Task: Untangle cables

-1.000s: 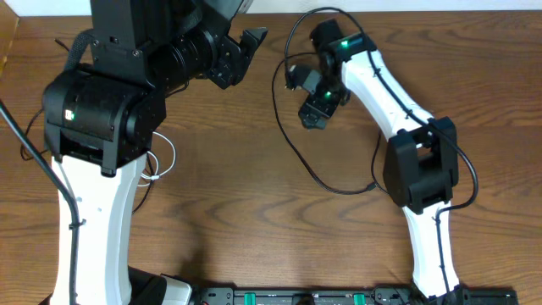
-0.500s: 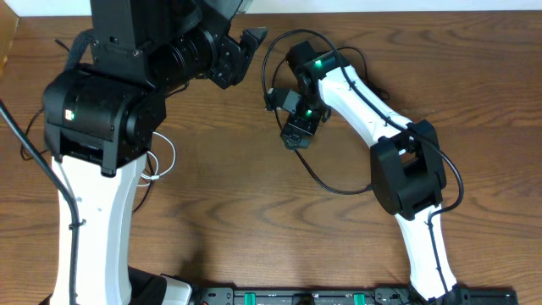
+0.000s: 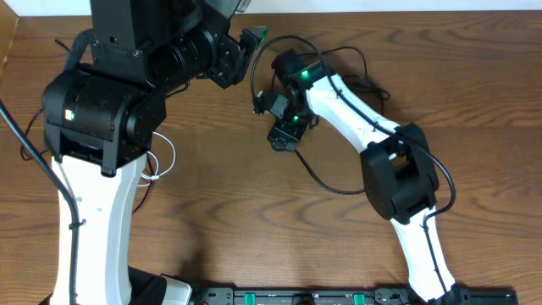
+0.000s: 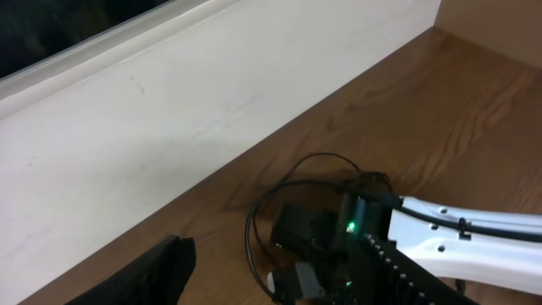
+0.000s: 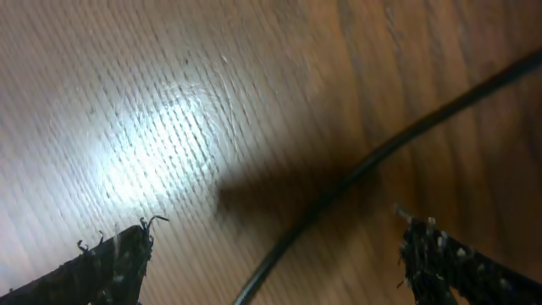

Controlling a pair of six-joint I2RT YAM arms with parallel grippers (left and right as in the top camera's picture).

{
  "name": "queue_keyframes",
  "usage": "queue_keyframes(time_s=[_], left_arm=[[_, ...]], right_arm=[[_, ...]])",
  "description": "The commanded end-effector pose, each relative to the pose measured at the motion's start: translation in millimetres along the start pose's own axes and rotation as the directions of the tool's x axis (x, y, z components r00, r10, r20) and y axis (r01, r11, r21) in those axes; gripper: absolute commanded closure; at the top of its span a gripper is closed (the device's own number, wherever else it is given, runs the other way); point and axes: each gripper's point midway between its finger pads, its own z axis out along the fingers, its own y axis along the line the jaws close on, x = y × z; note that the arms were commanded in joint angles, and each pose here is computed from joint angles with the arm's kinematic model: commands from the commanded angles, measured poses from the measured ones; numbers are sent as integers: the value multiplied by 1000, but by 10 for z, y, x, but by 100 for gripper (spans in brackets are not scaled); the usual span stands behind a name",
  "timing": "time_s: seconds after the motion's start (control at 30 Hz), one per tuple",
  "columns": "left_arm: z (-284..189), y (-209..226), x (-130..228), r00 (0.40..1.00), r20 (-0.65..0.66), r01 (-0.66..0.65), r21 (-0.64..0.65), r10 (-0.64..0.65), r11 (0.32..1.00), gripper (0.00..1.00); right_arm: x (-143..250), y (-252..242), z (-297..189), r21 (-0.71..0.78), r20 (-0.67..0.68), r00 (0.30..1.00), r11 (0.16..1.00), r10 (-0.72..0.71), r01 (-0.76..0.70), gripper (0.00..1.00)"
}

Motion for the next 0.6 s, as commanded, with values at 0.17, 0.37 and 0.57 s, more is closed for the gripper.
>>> queue_keyframes(time_s=[0.17,0.37,0.57], left_arm=[[-231,-12,-105,999,50,0,-23,1,1000,36],[-341,-31,-142,997,72,-5,-29,7,1000,36],[-345,-31,-144,997,73,-6,-29,8,1000,36]], right_arm=[[-202,-81,-82,71,82,995,996,52,-58,18],[-248,-115,-63,83,104,994,995,44,-53,21],[-157,-97,50,74,87,995,996,51,-57,21]])
